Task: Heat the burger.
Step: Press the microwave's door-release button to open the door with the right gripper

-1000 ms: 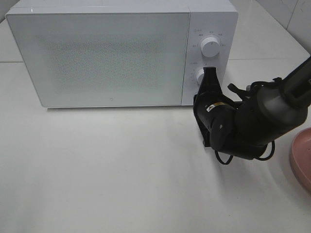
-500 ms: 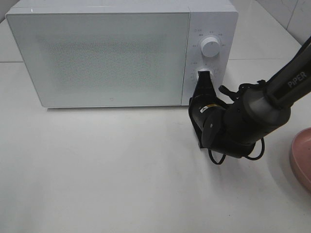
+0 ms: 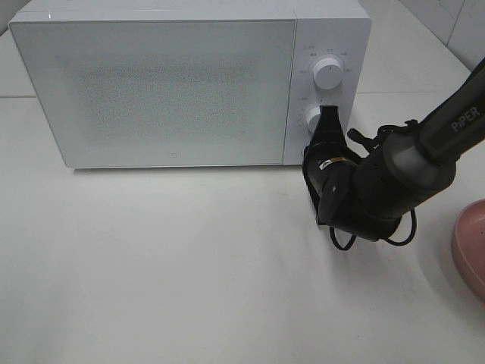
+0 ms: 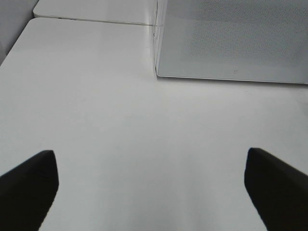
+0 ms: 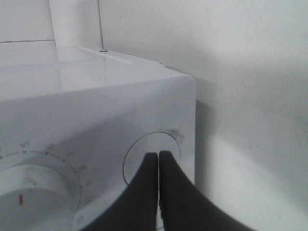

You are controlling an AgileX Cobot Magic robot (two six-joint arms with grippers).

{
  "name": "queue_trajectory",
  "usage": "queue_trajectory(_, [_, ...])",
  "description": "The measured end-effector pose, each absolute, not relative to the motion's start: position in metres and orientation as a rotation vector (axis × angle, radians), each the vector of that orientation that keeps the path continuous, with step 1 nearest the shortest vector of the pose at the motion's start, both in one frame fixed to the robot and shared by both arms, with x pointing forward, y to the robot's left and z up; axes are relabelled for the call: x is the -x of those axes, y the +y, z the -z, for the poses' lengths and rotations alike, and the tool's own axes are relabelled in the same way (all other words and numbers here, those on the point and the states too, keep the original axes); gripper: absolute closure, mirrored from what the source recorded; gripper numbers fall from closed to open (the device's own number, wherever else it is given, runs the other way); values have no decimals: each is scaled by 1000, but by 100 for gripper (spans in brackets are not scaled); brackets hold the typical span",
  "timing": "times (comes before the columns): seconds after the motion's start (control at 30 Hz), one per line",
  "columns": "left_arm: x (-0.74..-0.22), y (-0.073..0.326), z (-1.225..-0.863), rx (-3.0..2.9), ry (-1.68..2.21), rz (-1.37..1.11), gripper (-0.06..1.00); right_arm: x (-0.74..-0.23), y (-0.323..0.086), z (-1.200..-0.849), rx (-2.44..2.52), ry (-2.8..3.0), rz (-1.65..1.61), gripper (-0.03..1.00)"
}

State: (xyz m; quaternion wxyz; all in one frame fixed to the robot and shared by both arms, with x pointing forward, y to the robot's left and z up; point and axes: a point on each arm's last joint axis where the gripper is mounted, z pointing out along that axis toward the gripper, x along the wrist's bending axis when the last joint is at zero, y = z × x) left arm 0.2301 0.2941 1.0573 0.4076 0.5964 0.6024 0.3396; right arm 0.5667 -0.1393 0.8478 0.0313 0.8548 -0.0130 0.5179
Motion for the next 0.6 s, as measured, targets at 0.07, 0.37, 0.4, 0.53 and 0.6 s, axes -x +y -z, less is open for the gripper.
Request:
queue_trajectory(0.07, [-230, 294, -1057, -1503, 1519, -856, -3, -567, -139, -847, -2632, -41, -1594, 96])
queue_trajectory(0.37, [-230, 294, -1057, -1503, 1519, -856, -3, -575, -137, -843, -2620, -70, -1601, 96])
queue_trajectory(0.4, [-230, 294, -1057, -1503, 1519, -856, -3, -575, -137, -843, -2620, -70, -1601, 96])
queue_trajectory(0.53, [-230, 294, -1057, -1503, 1519, -856, -3, -575, -137, -843, -2615, -77, -1602, 96])
queue_trajectory(0.6, [-230, 294, -1057, -1503, 1519, -856, -3, -577, -137, -844, -2612, -90, -1609, 96])
